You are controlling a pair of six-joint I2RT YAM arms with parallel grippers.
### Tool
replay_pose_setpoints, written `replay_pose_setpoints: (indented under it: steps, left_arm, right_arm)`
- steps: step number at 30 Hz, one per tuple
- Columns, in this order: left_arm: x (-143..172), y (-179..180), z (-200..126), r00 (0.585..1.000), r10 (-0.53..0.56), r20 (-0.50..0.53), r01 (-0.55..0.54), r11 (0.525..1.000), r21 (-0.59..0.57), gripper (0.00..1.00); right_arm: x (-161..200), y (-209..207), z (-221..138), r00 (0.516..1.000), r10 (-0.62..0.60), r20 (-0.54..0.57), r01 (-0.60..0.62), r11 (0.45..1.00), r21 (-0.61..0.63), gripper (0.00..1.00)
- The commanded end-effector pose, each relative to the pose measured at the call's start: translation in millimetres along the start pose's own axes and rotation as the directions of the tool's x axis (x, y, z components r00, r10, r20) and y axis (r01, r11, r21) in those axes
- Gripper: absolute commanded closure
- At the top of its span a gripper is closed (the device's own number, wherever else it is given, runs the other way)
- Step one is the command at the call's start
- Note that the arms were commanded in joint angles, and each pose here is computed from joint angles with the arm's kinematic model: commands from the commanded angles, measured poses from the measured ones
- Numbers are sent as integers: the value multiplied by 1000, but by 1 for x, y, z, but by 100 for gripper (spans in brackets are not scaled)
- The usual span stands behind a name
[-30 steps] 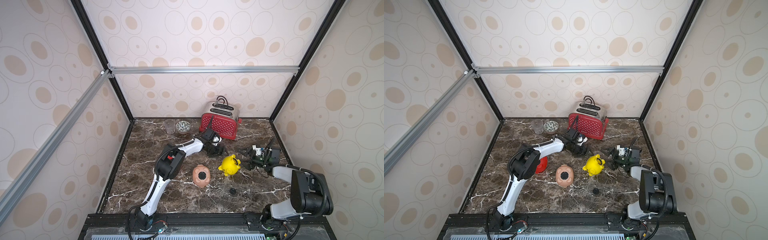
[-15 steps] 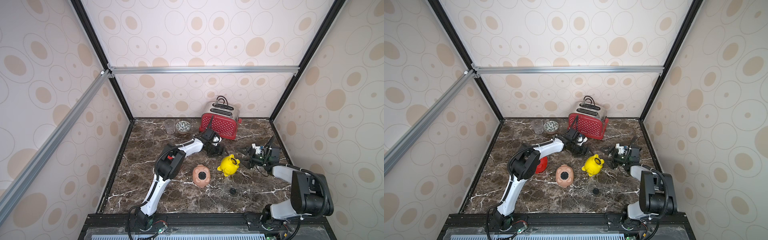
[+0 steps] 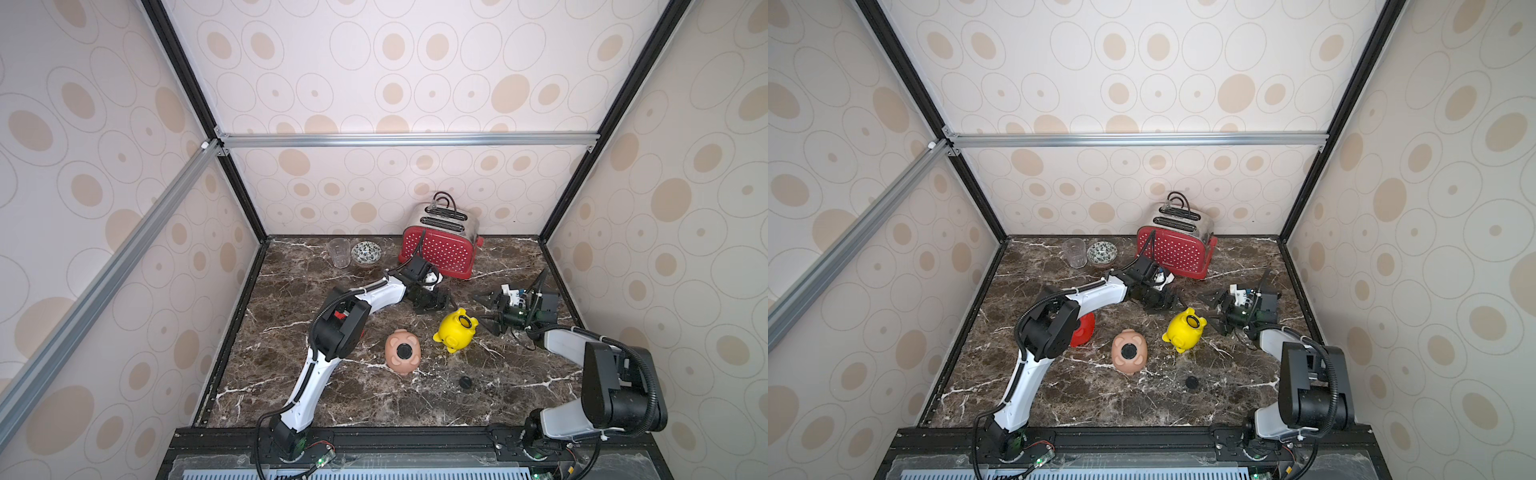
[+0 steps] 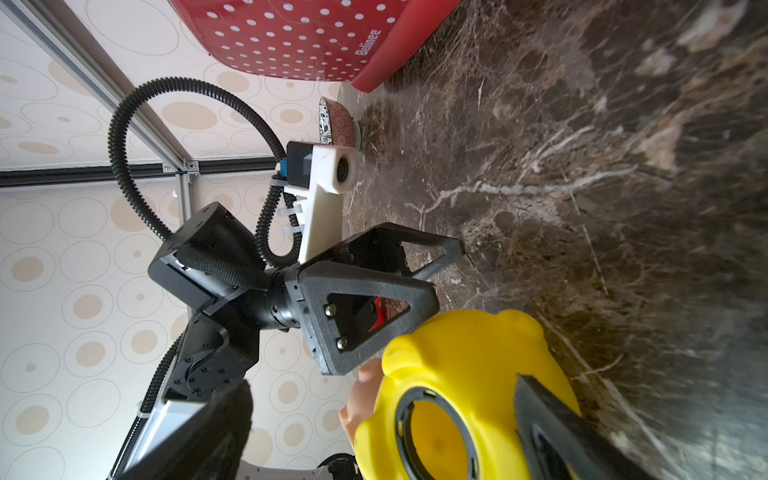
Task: Close piggy banks
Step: Turn over the piggy bank at the center of the board.
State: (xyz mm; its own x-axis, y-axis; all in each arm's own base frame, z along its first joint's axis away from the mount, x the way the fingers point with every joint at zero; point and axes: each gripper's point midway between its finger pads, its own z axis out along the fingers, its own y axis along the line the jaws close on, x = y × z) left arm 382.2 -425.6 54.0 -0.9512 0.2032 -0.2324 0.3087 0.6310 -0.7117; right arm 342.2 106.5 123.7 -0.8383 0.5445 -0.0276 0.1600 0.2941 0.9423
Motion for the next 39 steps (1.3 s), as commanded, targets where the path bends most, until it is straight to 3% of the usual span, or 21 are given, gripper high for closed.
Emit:
replay_pose_setpoints:
  steps: [1, 39]
  left_arm:
    - [-1, 14, -2, 1000, -18, 5, 18, 999, -51, 12]
    - [-18, 20, -34, 997, -13, 73, 19, 997, -81, 5]
  right_arm:
    - [0, 11, 0, 1000, -18, -8, 18, 1000, -16, 0]
    - [6, 13, 1, 999, -36, -32, 36, 999, -2, 0]
